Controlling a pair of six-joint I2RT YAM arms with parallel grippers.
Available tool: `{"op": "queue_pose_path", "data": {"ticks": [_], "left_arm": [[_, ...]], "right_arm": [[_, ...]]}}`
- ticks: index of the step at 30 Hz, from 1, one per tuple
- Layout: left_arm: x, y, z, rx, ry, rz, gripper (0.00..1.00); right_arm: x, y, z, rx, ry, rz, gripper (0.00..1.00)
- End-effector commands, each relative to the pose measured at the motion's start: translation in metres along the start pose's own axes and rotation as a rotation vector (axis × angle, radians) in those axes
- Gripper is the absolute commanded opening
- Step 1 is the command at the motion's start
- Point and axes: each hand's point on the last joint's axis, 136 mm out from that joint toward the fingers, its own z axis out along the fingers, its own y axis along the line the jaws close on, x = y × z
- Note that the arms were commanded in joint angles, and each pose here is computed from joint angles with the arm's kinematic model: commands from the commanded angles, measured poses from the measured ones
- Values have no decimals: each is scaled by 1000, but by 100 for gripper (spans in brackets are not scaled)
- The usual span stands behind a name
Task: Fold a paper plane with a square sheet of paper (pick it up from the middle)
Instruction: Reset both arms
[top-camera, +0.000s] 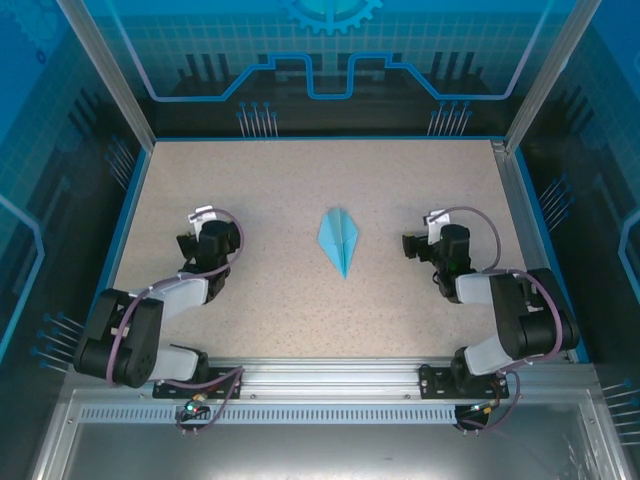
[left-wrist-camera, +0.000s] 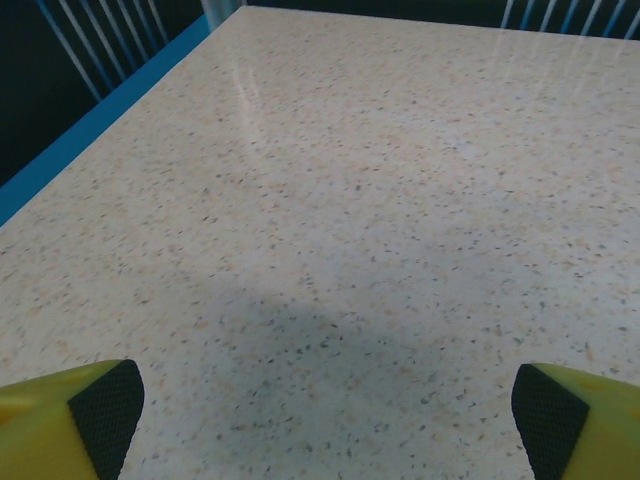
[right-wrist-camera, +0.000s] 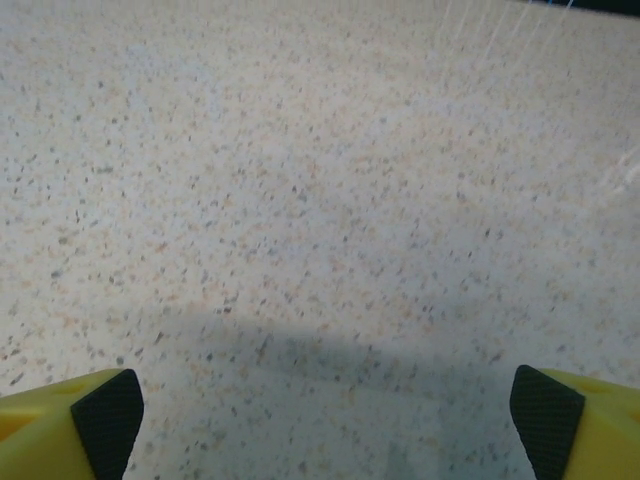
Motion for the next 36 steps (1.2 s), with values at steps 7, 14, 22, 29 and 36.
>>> {"op": "queue_pose_path", "data": {"ticks": [7, 14, 22, 29, 36], "left_arm": [[-3, -32, 14, 258, -128, 31, 99], [-1, -26, 23, 251, -56, -1, 99], [-1, -26, 23, 251, -55, -1, 99], [-1, -26, 23, 251, -55, -2, 99], [-1, -26, 23, 251, -57, -3, 99]], "right_arm": [[-29, -7, 3, -6, -93, 22, 99], [-28, -6, 3, -21, -90, 25, 99], [-29, -6, 3, -21, -90, 24, 99], [-28, -6, 3, -21, -89, 24, 99], [-28, -6, 3, -20, -90, 25, 99]]}}
